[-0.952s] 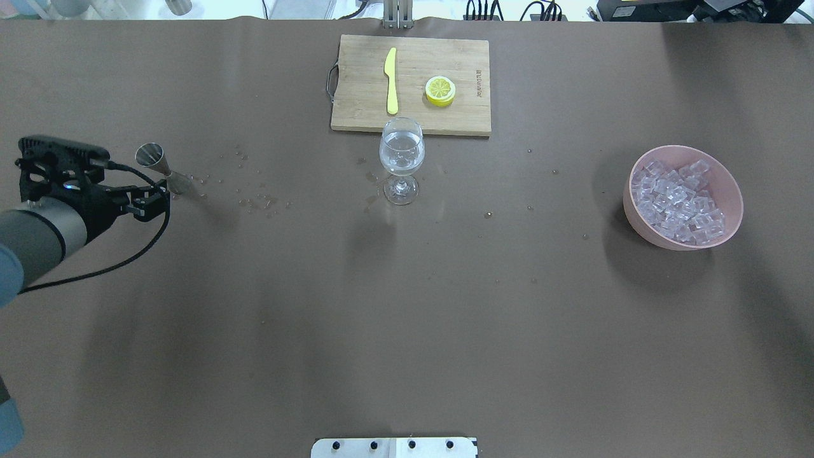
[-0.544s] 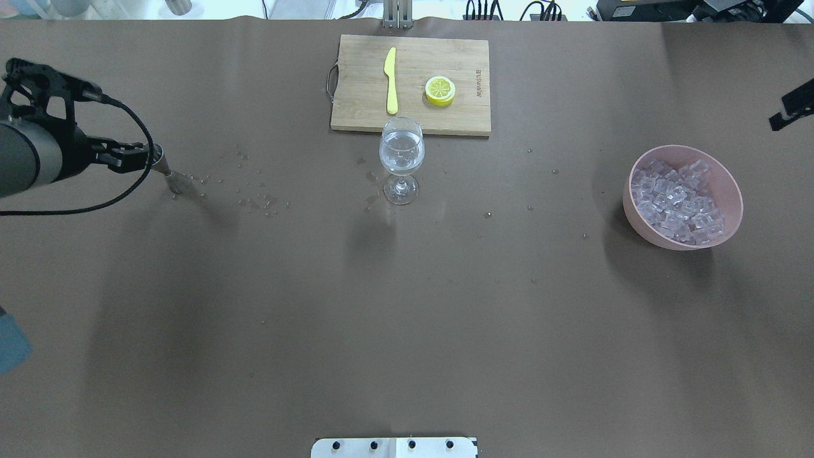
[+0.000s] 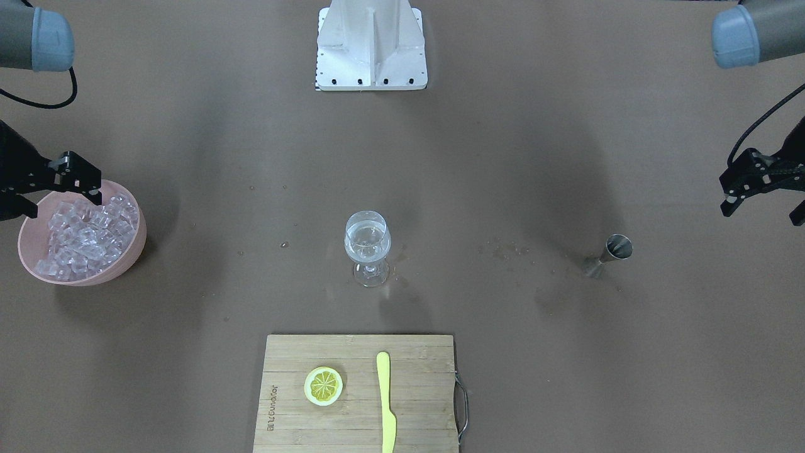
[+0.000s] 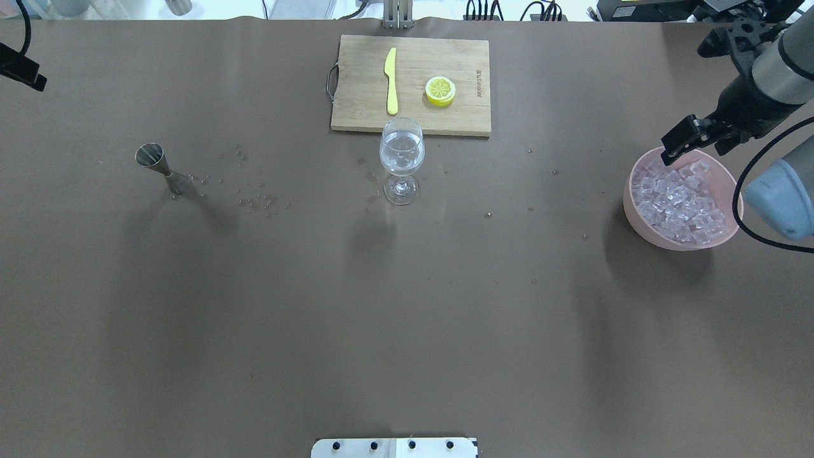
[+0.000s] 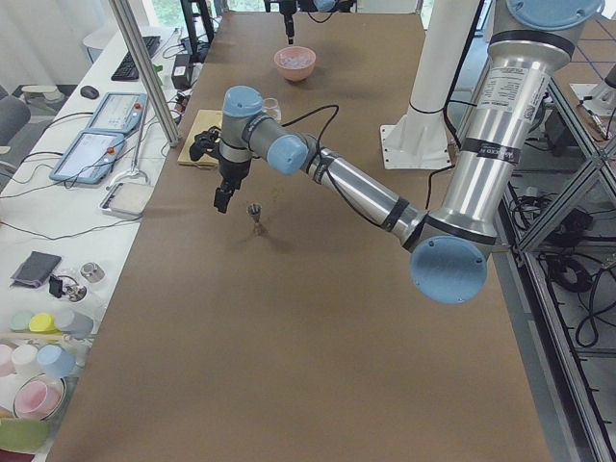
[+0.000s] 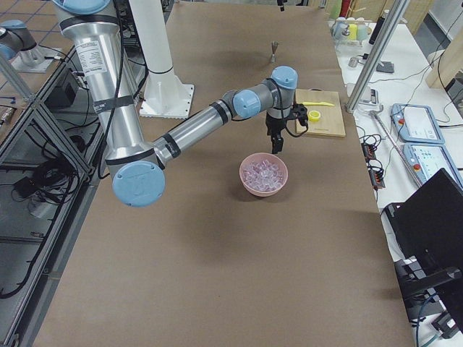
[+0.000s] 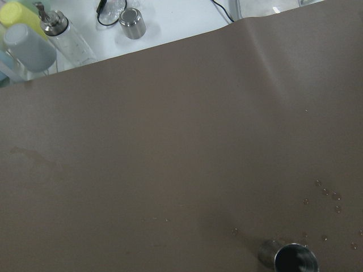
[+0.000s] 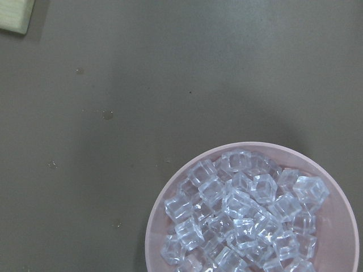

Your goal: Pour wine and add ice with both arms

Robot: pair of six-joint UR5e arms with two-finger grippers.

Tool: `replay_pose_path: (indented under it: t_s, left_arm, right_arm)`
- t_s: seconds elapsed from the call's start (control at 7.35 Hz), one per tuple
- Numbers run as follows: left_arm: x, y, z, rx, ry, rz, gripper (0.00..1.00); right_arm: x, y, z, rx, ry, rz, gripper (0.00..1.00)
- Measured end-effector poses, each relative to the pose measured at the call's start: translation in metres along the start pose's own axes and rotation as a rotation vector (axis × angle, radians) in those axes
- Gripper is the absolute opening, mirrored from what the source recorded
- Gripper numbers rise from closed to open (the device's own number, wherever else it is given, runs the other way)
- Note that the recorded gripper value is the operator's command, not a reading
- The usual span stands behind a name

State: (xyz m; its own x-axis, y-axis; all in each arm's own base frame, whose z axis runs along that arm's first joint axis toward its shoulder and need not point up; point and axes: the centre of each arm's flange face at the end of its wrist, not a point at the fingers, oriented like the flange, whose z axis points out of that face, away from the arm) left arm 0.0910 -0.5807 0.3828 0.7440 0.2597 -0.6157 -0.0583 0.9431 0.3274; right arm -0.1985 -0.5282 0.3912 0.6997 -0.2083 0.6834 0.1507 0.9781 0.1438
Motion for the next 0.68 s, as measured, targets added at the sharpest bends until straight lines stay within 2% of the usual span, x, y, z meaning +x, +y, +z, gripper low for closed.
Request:
replay_pose_path:
  t_s: [0.14, 0.27, 0.68]
  left_arm:
    - [-0.004, -0.011, -0.009, -0.071, -0.015, 0.041, 0.98]
    - [-0.009, -0.019, -0.016, -0.109, -0.035, 0.040, 0.98]
    - [-0.018, -0.031, -0.021, -0.133, -0.059, -0.027, 0.98]
  right_arm:
    - [0.001, 0.000, 0.014, -0.015, 0.026, -0.025, 1.00]
    - [0.006, -0.003, 0.027, -0.032, 0.050, -0.059, 1.00]
    - [0.034, -0.016, 0.068, -0.067, 0.079, -0.139, 1.00]
